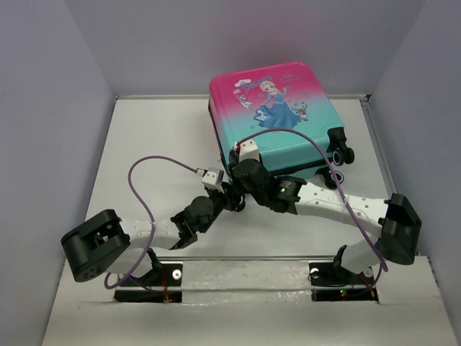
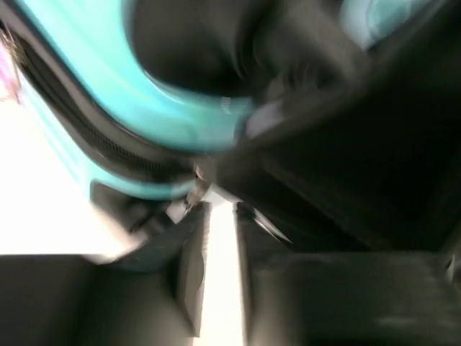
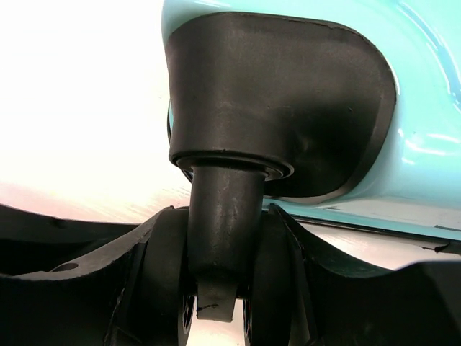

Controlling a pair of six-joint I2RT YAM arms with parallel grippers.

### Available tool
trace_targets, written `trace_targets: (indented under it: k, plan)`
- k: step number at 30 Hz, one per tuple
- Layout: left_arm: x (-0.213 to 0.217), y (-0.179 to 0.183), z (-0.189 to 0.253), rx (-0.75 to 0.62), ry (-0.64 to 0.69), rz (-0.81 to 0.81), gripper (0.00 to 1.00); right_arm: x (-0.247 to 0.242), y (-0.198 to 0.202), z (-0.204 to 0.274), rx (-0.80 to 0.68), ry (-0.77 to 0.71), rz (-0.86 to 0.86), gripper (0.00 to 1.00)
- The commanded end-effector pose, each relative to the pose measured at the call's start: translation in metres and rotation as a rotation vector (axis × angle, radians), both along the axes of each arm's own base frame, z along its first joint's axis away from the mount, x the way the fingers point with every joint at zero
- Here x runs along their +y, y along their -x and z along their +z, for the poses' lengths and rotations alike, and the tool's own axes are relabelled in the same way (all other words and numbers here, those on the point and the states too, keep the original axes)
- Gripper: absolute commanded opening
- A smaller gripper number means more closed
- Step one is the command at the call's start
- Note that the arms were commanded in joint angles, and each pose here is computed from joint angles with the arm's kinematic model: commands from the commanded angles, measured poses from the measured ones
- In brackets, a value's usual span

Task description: Pack the luggage

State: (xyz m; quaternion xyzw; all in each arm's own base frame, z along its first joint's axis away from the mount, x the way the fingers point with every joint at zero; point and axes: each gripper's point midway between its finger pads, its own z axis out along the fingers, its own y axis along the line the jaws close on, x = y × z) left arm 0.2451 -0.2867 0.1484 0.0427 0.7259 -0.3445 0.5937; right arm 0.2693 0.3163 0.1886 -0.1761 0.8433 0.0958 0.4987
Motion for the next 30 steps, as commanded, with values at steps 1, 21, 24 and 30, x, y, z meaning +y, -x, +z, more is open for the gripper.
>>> trace_targets:
  k: [1,21,24,30]
  plan:
    - [-0.017,0.009,0.004,-0.028,0.024,-0.060,0.46,0.065,0.009,0.095,-0.104,-0.282,0.178,0.07]
    - [-0.042,-0.020,0.031,-0.068,0.220,0.101,0.60,0.083,0.018,0.098,-0.076,-0.356,0.253,0.07]
    - [-0.037,-0.021,0.039,-0.089,0.246,0.142,0.61,0.086,0.021,0.105,-0.073,-0.392,0.266,0.07]
    - [-0.036,-0.020,0.057,-0.154,0.293,0.151,0.60,0.097,0.035,0.130,-0.060,-0.497,0.343,0.07]
